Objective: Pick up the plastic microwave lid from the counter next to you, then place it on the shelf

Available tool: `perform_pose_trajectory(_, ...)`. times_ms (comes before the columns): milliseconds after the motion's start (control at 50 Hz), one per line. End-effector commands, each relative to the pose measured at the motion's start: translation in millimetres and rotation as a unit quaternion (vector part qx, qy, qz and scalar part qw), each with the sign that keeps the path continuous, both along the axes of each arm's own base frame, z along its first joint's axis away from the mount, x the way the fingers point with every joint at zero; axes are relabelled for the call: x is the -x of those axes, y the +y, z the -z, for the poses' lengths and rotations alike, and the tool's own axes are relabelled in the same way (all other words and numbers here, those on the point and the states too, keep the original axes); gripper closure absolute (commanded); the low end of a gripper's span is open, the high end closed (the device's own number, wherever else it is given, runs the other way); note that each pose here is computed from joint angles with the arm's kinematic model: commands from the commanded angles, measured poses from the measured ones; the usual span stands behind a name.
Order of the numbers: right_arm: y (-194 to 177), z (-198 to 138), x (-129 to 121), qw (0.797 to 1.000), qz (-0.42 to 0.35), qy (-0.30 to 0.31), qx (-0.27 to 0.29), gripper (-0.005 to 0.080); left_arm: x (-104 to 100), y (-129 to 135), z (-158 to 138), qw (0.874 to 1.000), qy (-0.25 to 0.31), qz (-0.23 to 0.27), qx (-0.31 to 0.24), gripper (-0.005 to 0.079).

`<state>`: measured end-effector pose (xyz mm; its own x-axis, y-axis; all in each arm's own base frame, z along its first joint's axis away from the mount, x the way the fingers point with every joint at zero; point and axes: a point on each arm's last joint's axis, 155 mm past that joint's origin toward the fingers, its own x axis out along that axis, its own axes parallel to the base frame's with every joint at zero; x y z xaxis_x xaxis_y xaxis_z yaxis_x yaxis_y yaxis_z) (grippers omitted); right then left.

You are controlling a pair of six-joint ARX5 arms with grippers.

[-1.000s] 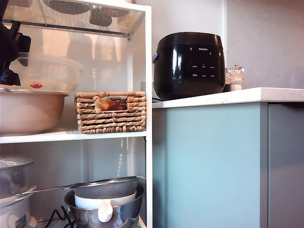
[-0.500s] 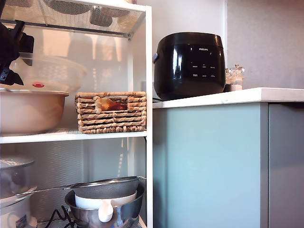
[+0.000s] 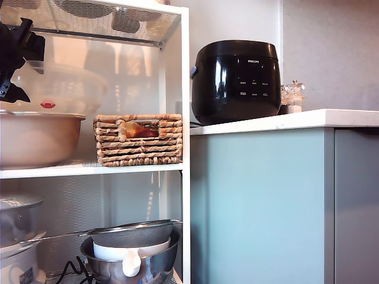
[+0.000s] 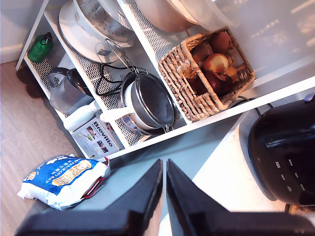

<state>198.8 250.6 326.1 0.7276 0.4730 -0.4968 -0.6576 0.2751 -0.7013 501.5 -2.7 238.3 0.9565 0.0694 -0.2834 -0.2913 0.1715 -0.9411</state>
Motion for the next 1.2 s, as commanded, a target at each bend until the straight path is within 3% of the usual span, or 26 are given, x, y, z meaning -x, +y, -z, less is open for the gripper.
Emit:
perform_pose_trajectory(0, 2.0, -0.7, 0.5, 1.000, -0.001, 0.001, -0.003, 0.0765, -1.5, 4.2, -22.7, 1.000, -0.030, -0.005, -0.001, 0.0121)
perform_pose_trajectory(260, 3.6, -0.3, 1.9, 1.000, -0.006, 0.004, -0.005, 0.0765, -4.2, -3.0, -31.9, 0.998, -0.049, 0.026, 0.011, 0.0113)
perform_pose_trajectory(380, 5.5, 0.6, 3.7, 1.000, -0.012, 0.008, -0.006, 0.0765, -3.7, -7.9, -30.0, 0.997, -0.045, 0.053, 0.014, 0.0029)
perform_pose_trajectory(480, 5.6, 0.5, 3.9, 1.000, -0.013, 0.008, -0.007, 0.0765, -2.9, -5.6, -27.7, 0.997, -0.040, 0.062, 0.019, 0.0025)
perform_pose_trajectory(700, 5.2, 0.1, 4.1, 1.000, -0.013, 0.008, -0.007, 0.0765, 9.5, -20.4, -2.0, 0.992, 0.019, 0.117, 0.051, 0.0025)
perform_pose_trajectory(960, 4.5, -0.8, 4.4, 1.000, -0.013, 0.008, -0.008, 0.0765, 13.5, -24.6, -6.1, 0.988, 0.017, 0.144, 0.062, 0.0025)
perform_pose_trajectory(1180, 4.2, -1.4, 4.5, 1.000, -0.013, 0.007, -0.010, 0.0765, 26.9, -27.7, 14.7, 0.979, 0.066, 0.172, 0.089, 0.0026)
